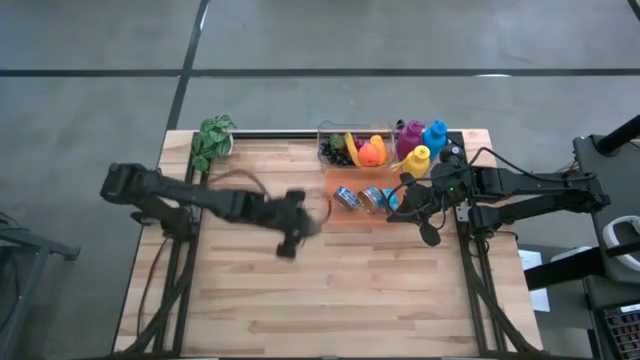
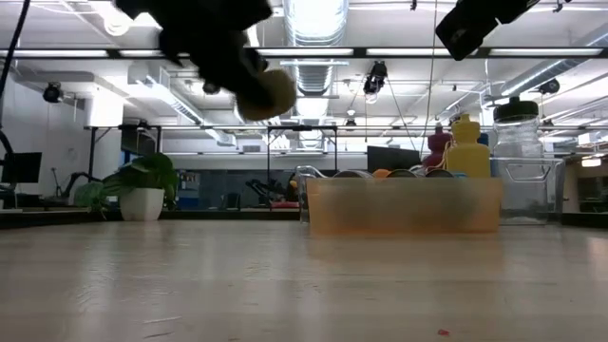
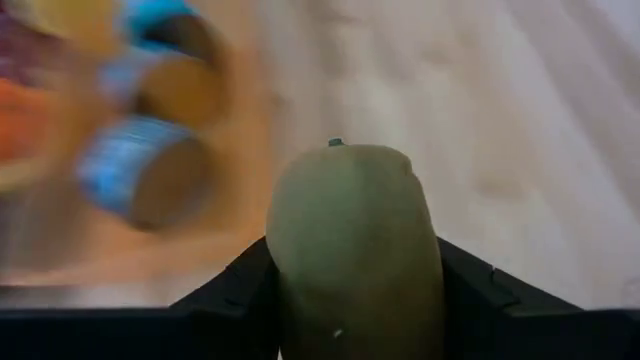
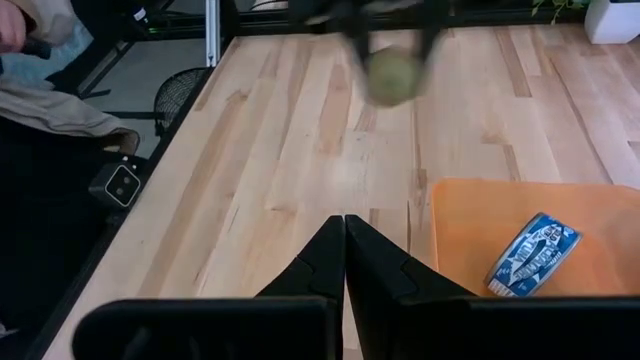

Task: Pick & Place Food Item
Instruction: Put the kiwi into the left transparent bin

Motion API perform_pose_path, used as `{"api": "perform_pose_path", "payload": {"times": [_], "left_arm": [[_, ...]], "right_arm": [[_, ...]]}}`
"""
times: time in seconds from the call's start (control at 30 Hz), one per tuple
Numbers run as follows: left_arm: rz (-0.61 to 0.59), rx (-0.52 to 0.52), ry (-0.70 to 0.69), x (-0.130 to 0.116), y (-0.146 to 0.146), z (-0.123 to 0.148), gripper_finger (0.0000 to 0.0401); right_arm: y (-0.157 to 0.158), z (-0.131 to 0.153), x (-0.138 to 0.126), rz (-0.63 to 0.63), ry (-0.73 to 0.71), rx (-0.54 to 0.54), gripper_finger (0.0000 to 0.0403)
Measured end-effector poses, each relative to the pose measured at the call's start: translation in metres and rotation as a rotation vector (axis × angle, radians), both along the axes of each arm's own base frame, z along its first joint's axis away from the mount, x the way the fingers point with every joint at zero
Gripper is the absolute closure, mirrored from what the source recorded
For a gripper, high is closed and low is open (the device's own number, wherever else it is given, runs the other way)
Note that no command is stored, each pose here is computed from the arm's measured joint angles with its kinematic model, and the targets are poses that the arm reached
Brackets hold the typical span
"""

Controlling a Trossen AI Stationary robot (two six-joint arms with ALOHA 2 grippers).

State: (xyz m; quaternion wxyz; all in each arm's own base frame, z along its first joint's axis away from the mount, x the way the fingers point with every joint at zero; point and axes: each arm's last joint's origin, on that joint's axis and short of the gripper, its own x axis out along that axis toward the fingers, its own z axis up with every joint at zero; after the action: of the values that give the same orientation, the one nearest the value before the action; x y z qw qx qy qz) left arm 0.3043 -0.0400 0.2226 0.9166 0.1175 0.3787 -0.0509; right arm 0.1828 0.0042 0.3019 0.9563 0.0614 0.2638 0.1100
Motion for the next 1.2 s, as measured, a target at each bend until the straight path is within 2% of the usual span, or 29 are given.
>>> {"api": "perform_pose_path", "payload": {"times": [0.13, 0.3, 0.4, 0.53, 0.7, 0.9, 1.07, 1.2], "left_arm": [[0.142, 0.014, -0.085, 0.015, 0.049, 0.03, 0.0224], [0.287, -0.011, -0.172, 0.016, 0.111, 0.054, 0.0224], [0.327, -0.043, -0.255, 0.015, 0.144, 0.056, 0.0226], [0.378, -0.092, -0.318, 0.022, 0.179, 0.042, 0.0227], [0.402, -0.087, -0.319, 0.043, 0.203, 0.027, 0.0223], [0.406, -0.076, -0.249, 0.069, 0.218, 0.006, 0.0222], [0.482, -0.02, -0.236, 0.078, 0.226, 0.005, 0.0192], [0.511, -0.039, -0.251, 0.079, 0.229, 0.009, 0.0158]], "right_arm": [[0.0, 0.0, 0.0, 0.0, -0.001, 0.0, 0.0394], [0.0, 0.0, 0.0, 0.0, 0.0, 0.0, 0.0394], [0.0, 0.0, 0.0, 0.0, 0.0, 0.0, 0.0394], [0.0, 0.0, 0.0, 0.0, -0.002, 0.0, 0.0394], [0.0, 0.0, 0.0, 0.0, -0.002, 0.0, 0.0394], [0.0, 0.0, 0.0, 0.001, -0.002, 0.0, 0.0394], [0.0, 0.0, 0.0, 0.0, -0.002, 0.0, 0.0394], [0.0, 0.0, 0.0, 0.0, -0.001, 0.0, 0.0394]]}}
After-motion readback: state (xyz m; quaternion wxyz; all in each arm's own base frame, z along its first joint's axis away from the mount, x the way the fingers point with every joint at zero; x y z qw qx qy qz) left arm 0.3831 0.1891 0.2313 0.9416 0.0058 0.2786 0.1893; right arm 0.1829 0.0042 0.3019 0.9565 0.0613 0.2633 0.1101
